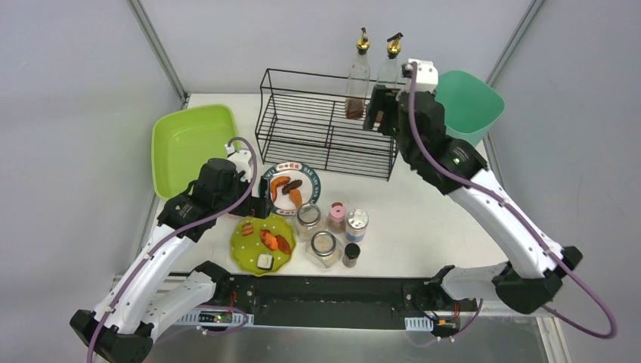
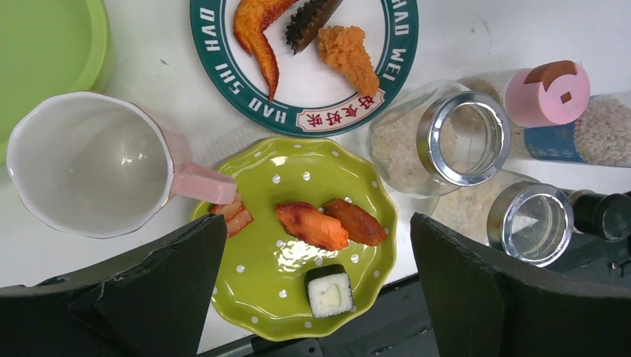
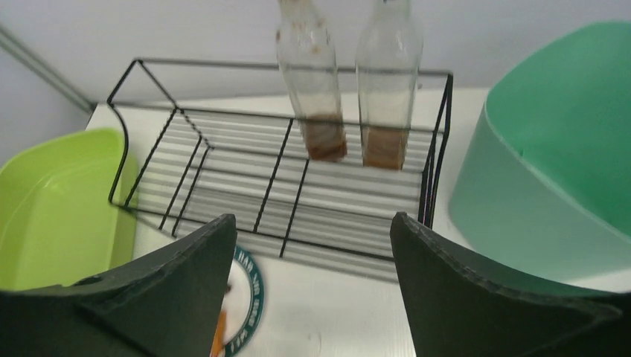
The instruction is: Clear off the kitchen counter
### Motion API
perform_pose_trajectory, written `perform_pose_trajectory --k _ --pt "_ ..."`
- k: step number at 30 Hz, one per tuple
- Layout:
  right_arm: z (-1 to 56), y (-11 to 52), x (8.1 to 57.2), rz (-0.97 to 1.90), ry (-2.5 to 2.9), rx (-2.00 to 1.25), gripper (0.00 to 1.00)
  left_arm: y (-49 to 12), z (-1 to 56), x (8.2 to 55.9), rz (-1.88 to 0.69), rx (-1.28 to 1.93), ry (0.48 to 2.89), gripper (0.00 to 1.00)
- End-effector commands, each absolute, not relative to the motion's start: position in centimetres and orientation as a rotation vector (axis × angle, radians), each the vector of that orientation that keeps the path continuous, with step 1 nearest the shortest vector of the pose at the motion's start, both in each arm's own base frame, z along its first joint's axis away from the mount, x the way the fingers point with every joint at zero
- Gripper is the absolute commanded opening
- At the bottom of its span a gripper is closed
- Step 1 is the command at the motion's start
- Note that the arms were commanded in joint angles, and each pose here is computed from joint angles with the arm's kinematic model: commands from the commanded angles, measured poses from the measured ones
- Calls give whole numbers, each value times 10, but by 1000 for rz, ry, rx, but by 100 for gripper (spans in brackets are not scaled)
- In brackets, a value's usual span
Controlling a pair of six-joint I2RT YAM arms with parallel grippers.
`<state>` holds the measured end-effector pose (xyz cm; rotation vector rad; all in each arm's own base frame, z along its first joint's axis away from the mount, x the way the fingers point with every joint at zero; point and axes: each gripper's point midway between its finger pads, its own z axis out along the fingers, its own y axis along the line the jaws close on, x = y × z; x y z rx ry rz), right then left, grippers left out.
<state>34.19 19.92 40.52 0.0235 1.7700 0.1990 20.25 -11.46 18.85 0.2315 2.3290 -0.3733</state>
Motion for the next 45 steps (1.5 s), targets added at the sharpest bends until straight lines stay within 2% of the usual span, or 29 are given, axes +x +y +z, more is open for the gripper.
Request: perform_pose_trajectory --k 1,9,20,42,45 --pt "358 194 292 295 1948 -17 79 -114 185 202 -365 226 2335 100" --pt "264 188 223 339 2216 -157 83 -114 183 203 -363 225 2344 100" --pt "210 211 183 417 2342 -229 99 -115 184 202 -366 225 2341 100" --pt "154 234 174 219 2439 -323 99 -117 184 200 -388 231 2343 100" --pt "150 230 174 161 2441 -337 96 -117 185 200 -387 231 2342 100"
